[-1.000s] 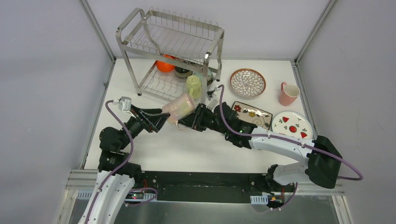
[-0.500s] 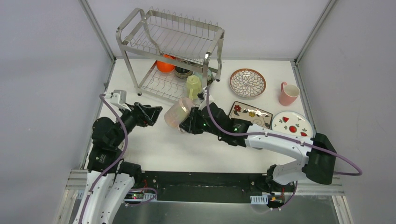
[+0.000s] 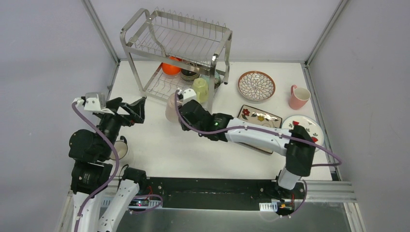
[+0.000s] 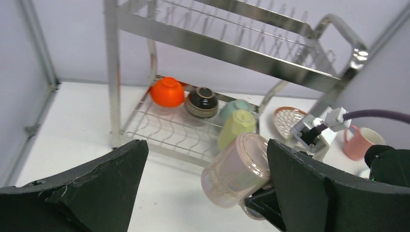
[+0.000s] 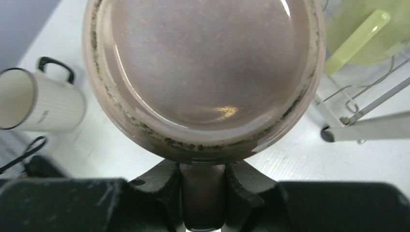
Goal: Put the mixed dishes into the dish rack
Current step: Turn the cup upside down in the dish rack.
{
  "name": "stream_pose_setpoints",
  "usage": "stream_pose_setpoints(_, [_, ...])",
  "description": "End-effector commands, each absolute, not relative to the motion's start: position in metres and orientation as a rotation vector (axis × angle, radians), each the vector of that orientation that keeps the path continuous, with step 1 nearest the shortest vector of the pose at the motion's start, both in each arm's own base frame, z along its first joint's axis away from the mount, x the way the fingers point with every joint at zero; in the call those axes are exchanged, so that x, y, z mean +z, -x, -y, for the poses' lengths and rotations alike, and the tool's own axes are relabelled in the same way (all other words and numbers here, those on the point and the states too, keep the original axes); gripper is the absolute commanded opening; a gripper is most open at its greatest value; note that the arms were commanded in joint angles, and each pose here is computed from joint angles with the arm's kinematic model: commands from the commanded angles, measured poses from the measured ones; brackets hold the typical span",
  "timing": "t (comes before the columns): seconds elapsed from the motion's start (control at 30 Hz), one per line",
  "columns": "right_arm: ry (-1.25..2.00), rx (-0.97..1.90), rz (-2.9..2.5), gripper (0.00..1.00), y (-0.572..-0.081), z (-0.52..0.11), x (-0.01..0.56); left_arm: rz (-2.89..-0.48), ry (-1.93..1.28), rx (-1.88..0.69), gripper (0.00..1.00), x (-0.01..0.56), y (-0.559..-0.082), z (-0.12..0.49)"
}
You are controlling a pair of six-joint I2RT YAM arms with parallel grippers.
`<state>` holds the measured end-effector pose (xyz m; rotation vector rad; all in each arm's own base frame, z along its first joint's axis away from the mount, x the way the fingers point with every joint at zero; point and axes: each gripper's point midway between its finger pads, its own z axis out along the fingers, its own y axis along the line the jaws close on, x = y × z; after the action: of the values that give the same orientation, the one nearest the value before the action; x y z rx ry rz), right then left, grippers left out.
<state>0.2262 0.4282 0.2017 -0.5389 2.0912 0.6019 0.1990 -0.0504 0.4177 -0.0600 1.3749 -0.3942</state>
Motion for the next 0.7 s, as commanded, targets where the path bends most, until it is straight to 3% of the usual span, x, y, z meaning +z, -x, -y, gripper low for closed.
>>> stream_pose_setpoints(0.0, [0.525,0.521,-1.873,0.0,-0.263,-0.452,0.261,-1.349,0.128,-0.169,0.99,0.412,-0.202,0.013])
stream_pose_setpoints(0.23, [0.638,0.329,-1.787,0.0,-0.294,-0.476,0.249,-1.258,0.298,0.005,0.99,0.385,-0.193,-0.03])
stream_pose_setpoints(0.67, [0.899,0.074,-1.643,0.0,-0.347,-0.507,0.231,-1.203,0.387,0.028,0.99,0.375,-0.181,-0.045])
